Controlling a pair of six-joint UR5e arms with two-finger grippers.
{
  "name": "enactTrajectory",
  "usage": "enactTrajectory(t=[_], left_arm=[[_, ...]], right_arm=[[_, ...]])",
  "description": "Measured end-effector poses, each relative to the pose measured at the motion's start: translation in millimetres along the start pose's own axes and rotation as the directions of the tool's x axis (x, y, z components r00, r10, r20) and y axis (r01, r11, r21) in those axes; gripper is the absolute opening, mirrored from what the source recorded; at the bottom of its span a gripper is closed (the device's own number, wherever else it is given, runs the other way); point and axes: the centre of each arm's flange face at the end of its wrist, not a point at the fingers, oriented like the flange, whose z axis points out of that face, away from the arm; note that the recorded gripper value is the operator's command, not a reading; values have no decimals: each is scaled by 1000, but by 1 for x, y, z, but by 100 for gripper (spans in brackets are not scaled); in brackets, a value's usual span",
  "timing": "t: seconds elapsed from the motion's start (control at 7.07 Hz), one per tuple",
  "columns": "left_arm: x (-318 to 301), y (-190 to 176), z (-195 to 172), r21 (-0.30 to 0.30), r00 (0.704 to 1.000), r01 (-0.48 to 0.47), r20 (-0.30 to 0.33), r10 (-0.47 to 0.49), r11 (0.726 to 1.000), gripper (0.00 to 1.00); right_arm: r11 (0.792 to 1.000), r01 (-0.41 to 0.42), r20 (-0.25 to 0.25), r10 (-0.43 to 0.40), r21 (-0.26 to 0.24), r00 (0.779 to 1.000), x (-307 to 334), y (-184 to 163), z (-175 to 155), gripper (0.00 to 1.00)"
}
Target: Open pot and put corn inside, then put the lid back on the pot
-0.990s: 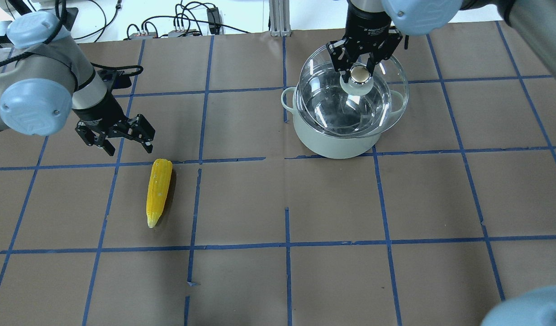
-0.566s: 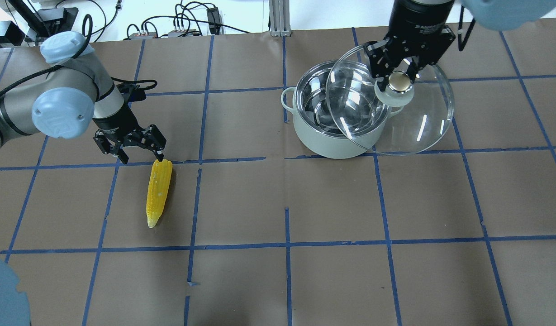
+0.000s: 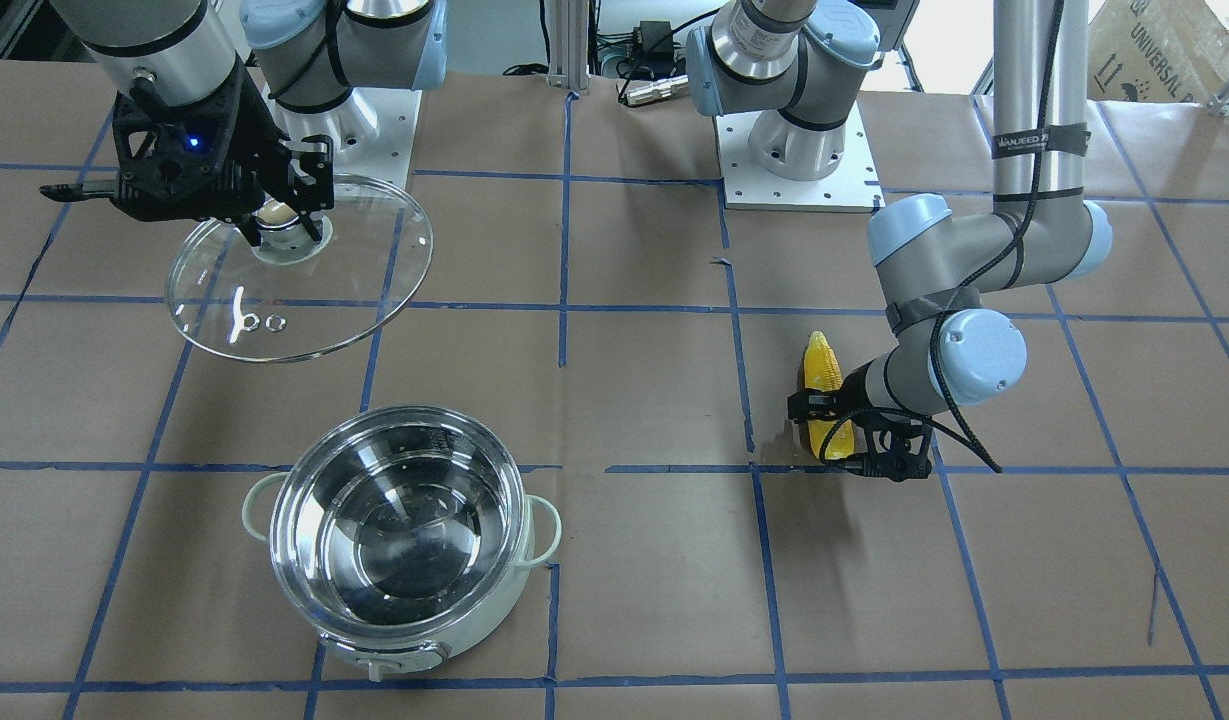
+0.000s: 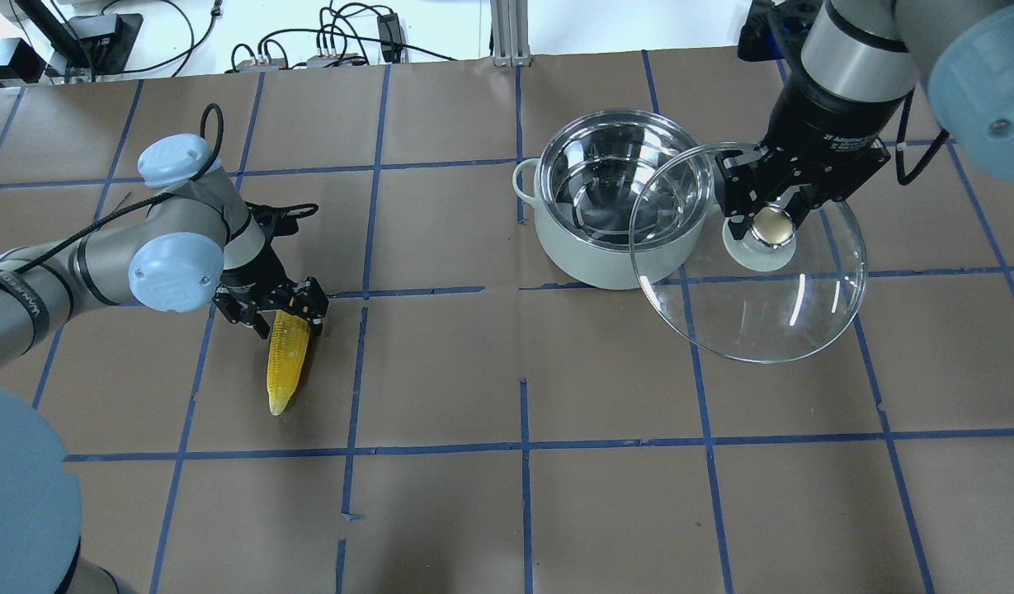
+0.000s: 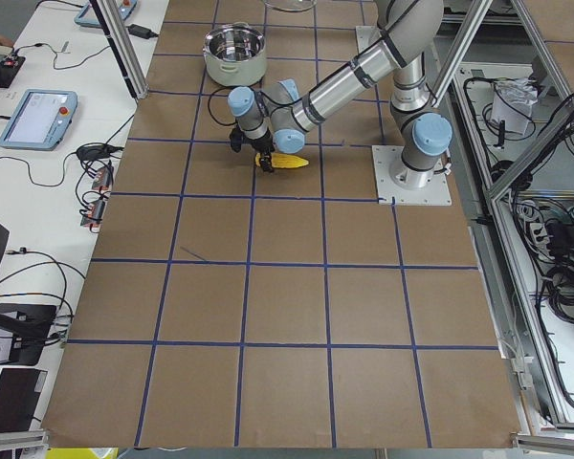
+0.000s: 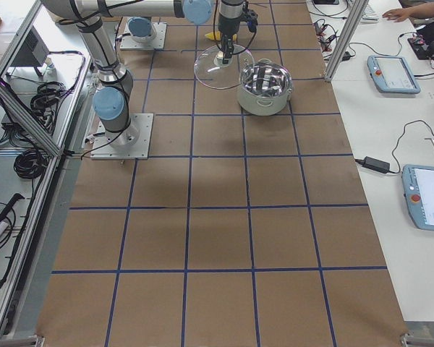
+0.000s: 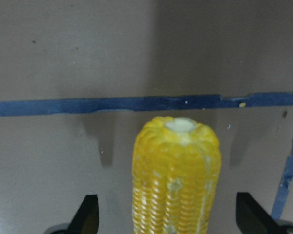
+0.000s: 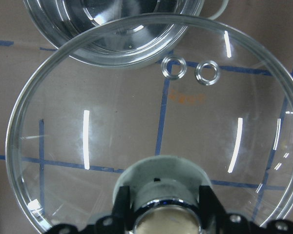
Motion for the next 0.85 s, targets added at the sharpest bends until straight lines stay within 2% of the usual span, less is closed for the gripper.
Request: enactTrajectory(t=[0.14, 0.28, 0.57, 0.71, 0.85], left_arm=[[1, 4, -1, 11, 1000, 1, 3, -1, 1000, 13], [4, 7, -9, 30, 1000, 9, 7, -9, 1000, 9], [51, 7, -38, 92, 999, 15, 34, -18, 996, 9], [96, 1, -59, 133, 999, 10, 46, -17, 991, 9], [145, -7, -86, 183, 1000, 5, 28, -10, 983, 9]], right_arm=[[1000, 0, 0, 0, -2, 1000, 1, 1, 2, 20], [1000, 1, -3, -1, -2, 1000, 1, 2, 2, 20], [1000, 1, -7, -1, -1, 1000, 1, 2, 2, 20], [1000, 1, -8, -1, -2, 1000, 2, 2, 2, 20], [1000, -1, -9, 1, -3, 1000, 2, 2, 2, 20]])
